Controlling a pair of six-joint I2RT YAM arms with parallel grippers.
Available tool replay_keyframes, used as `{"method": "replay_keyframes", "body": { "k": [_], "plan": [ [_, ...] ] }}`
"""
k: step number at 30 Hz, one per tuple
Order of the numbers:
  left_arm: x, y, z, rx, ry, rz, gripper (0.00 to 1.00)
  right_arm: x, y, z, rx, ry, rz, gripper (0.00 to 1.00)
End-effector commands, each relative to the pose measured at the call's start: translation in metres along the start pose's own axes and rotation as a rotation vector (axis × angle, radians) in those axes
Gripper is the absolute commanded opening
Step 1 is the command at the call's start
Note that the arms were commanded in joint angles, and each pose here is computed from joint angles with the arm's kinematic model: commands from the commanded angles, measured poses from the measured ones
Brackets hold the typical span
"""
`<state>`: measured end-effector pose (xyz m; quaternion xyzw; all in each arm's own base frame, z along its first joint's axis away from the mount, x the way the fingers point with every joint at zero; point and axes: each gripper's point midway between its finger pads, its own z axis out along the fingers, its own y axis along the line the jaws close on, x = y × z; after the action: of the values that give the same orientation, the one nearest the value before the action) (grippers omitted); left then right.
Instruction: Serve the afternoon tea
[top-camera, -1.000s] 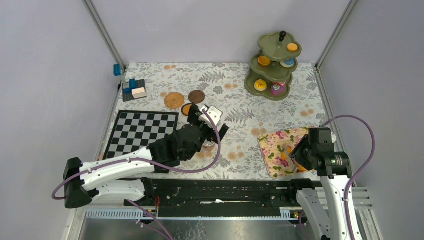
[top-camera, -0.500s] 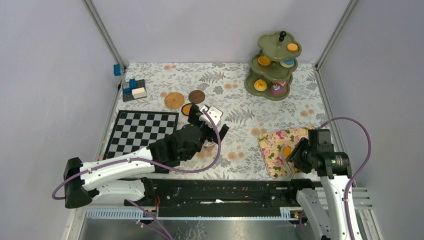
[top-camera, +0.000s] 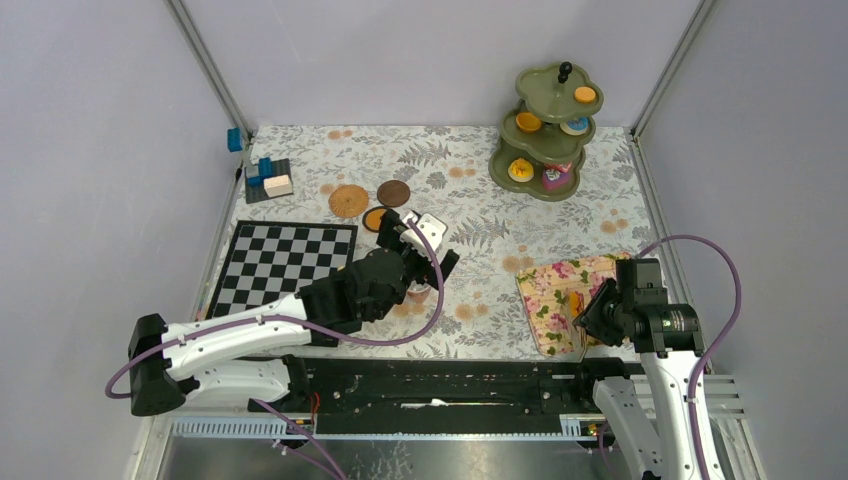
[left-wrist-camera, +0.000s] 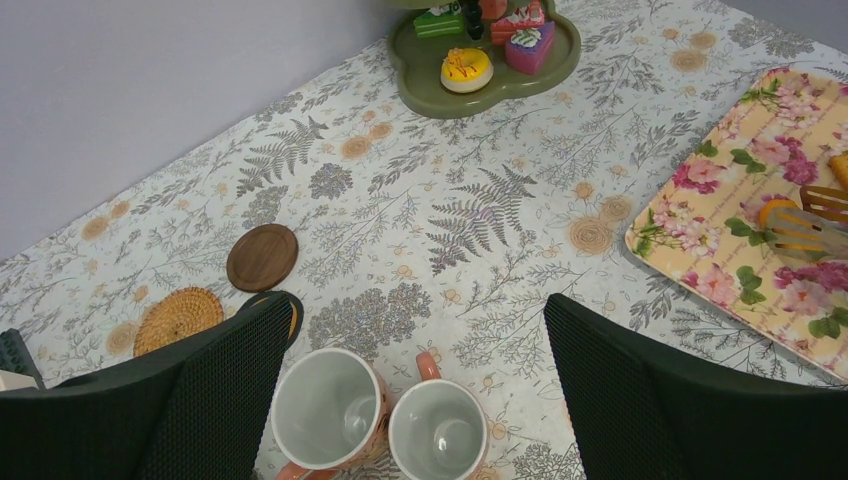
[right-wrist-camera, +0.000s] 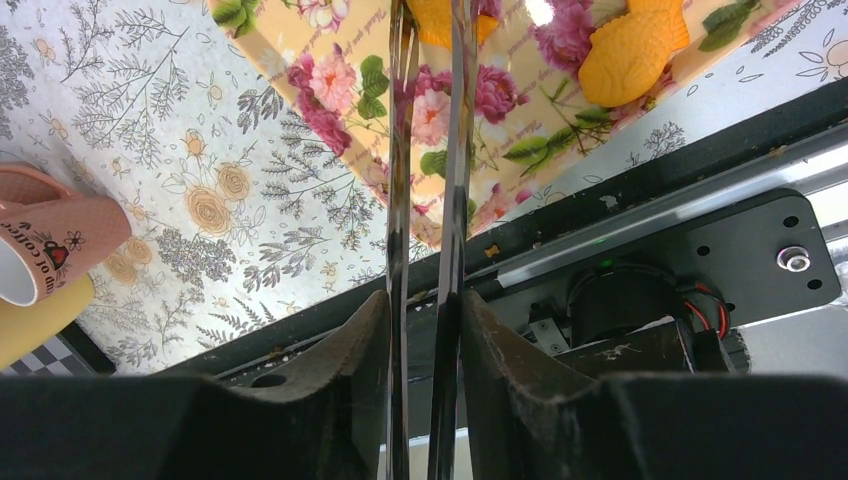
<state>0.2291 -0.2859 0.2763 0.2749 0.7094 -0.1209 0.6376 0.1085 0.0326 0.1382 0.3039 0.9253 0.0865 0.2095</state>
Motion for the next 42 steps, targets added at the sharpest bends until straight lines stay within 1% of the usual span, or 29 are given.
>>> {"method": "replay_keyframes", "body": {
  "k": [1,7,11,15,17,20,22,23,24,27,28,30,32,35,39,42],
  "plan": [
    [-0.011,0.0,0.002,-0.001,-0.034,-0.036,0.99,-0.008,0.003,-0.005,-0.015,-0.042,0.004,0.27],
    [-0.011,-0.001,0.002,0.001,-0.033,-0.036,0.99,-0.022,0.005,-0.02,-0.036,-0.142,0.009,0.19],
    [-0.011,-0.001,0.002,0.004,-0.033,-0.037,0.99,-0.025,0.006,-0.026,-0.053,-0.172,0.012,0.16],
    [-0.011,-0.001,0.002,0.003,-0.033,-0.036,0.99,-0.031,0.008,-0.032,-0.062,-0.206,0.011,0.14],
    [-0.012,0.0,0.002,0.002,-0.034,-0.037,0.99,-0.031,0.006,-0.031,-0.051,-0.2,0.007,0.13],
    [-0.012,0.0,0.001,0.002,-0.036,-0.039,0.99,-0.03,0.006,-0.026,-0.05,-0.194,0.003,0.15],
    [-0.012,-0.001,0.002,0.004,-0.035,-0.04,0.99,-0.029,0.008,-0.02,-0.06,-0.183,0.001,0.18],
    [-0.011,-0.001,0.002,0.004,-0.033,-0.038,0.99,-0.026,0.011,-0.015,-0.074,-0.166,0.0,0.22],
    [-0.011,-0.001,0.002,0.004,-0.032,-0.037,0.99,-0.024,0.013,-0.008,-0.081,-0.144,0.0,0.27],
    [-0.012,-0.001,0.002,0.004,-0.033,-0.038,0.99,-0.012,0.033,0.01,-0.179,-0.055,0.001,0.46],
    [-0.011,-0.001,0.002,0.004,-0.032,-0.037,0.99,-0.009,0.04,0.014,-0.214,-0.025,0.002,0.5],
    [-0.011,-0.002,0.002,0.009,-0.032,-0.04,0.99,-0.004,0.051,0.025,-0.256,0.031,0.009,0.58],
    [-0.011,-0.004,0.003,0.014,-0.031,-0.039,0.99,-0.004,0.055,0.036,-0.261,0.053,0.035,0.63],
    [-0.011,-0.004,0.003,0.014,-0.029,-0.039,0.99,-0.006,0.055,0.056,-0.23,0.067,0.106,0.68],
    [-0.011,-0.002,0.002,0.005,-0.03,-0.038,0.99,-0.013,0.047,0.083,-0.137,0.059,0.237,0.69],
    [-0.01,-0.001,0.003,0.001,-0.026,-0.035,0.99,-0.024,0.05,0.089,-0.125,0.016,0.31,0.68]
  ]
}}
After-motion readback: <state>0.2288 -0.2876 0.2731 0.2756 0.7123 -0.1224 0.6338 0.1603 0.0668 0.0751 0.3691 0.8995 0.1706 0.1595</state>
